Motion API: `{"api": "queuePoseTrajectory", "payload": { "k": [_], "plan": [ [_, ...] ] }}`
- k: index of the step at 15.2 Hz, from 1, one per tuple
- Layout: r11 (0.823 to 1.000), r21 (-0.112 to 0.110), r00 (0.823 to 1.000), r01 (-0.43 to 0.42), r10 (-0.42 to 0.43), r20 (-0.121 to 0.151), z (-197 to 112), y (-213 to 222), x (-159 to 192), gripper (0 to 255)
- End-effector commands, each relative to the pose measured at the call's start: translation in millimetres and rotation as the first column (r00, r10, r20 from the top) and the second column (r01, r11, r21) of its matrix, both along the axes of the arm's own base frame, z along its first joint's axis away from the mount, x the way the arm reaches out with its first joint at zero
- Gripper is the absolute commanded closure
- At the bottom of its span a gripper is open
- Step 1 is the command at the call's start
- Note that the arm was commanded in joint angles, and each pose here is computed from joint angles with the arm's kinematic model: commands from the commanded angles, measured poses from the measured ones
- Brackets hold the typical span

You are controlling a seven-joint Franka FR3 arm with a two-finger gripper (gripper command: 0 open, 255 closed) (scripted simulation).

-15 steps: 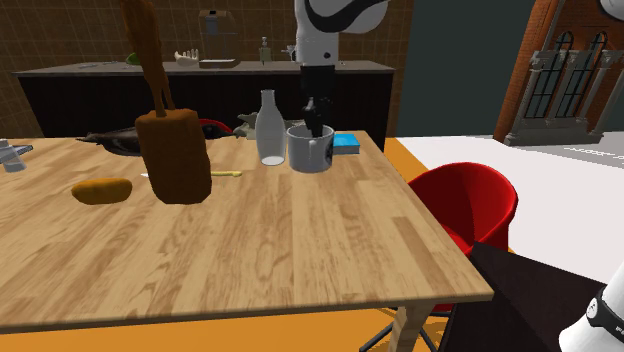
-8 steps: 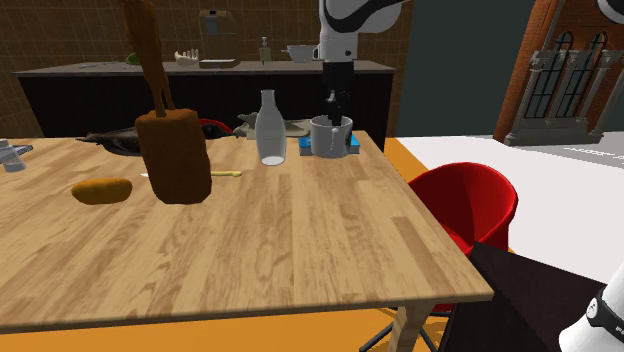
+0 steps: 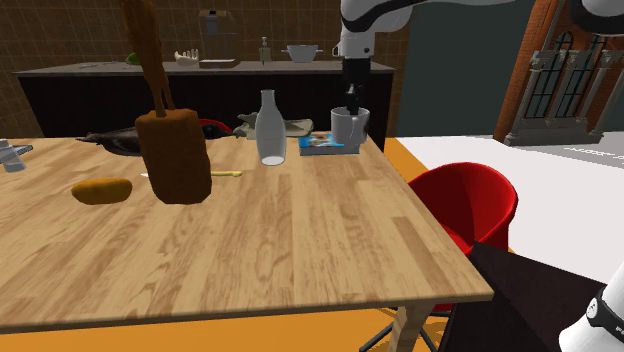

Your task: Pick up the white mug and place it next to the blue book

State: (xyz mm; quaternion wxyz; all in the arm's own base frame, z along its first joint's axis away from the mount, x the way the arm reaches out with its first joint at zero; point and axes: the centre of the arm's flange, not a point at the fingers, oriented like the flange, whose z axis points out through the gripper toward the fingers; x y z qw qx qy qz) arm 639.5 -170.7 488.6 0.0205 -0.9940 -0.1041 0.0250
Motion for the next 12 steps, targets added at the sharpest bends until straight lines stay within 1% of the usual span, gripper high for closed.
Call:
{"api": "queuePoseTrajectory", "payload": {
  "k": [1,9,12],
  "plan": [
    [1.000,0.000,1.000,-0.001,0.001,0.000,-1.3,-28.2,3.1,255],
    [1.000,0.000,1.000,-0.001,0.001,0.000,-0.9,-133.6,7.7,255],
    [1.000,0.000,1.000,-0.001,0.001,0.000,-16.7,-133.6,7.7,255]
  ]
}}
